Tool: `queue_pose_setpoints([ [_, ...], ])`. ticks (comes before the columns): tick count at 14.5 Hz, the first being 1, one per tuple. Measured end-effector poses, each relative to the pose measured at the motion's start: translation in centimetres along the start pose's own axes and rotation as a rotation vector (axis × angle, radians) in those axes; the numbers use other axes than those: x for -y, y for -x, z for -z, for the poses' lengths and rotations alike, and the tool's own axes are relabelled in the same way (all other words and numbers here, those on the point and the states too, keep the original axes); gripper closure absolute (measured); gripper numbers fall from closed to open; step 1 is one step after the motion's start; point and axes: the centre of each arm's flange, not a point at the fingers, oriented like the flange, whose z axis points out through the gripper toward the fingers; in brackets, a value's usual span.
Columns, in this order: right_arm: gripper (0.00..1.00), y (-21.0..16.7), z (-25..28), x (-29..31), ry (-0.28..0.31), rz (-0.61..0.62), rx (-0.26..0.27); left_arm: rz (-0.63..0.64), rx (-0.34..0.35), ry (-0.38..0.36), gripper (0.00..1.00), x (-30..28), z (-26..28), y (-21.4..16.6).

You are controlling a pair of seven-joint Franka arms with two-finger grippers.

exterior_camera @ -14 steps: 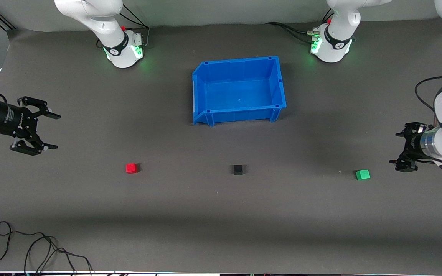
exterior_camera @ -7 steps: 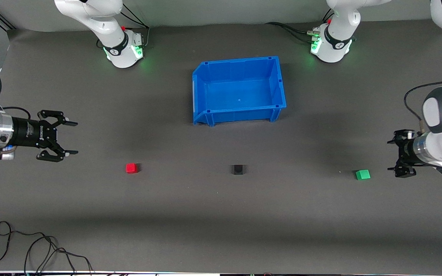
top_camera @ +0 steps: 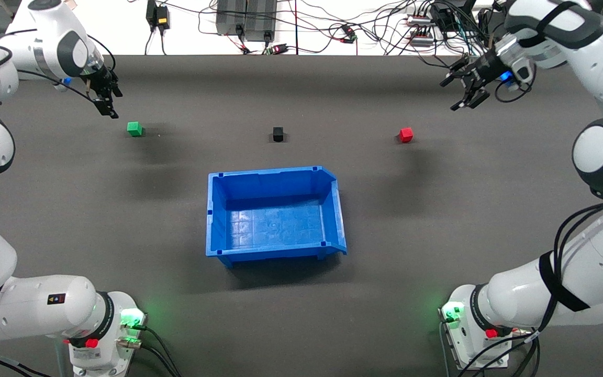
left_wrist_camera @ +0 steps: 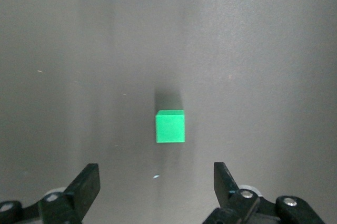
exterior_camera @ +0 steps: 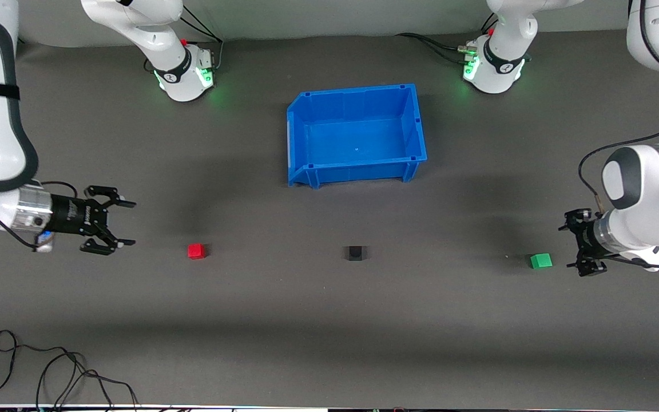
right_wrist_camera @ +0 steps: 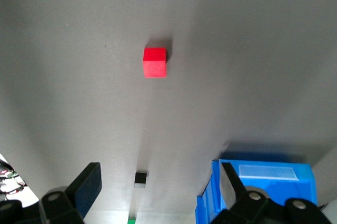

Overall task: Attach green and red cubes to black cube
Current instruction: 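Move the right gripper to the red cube while the left gripper reaches the green cube, then close the right gripper on the red cube while the left gripper grasps green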

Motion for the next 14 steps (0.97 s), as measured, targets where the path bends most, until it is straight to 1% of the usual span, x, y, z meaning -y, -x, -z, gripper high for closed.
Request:
queue_pose_setpoints([
  [2,0.0,-2.4,-2.9,0.5,-0.02,0.016,0.018,0.013,-0.004,0.012,0.03,0.0,-2.4,-0.1],
  [5,0.0,-5.1,-7.1,1.1,-0.049,0.016,0.005,-0.004,-0.023,0.016,0.03,0.4,-5.1,-0.3],
  [9,0.0,-5.3,-10.6,1.5,-0.045,0.016,-0.032,-0.018,-0.033,0.021,0.03,0.7,-6.5,-0.3],
  [12,0.0,-5.8,-13.0,1.7,-0.04,0.008,-0.05,-0.021,-0.029,0.058,0.03,0.6,-6.8,-0.2],
  [14,0.0,-6.3,-14.2,1.6,-0.031,-0.001,-0.057,-0.021,-0.028,0.064,0.03,0.6,-7.7,-0.3],
])
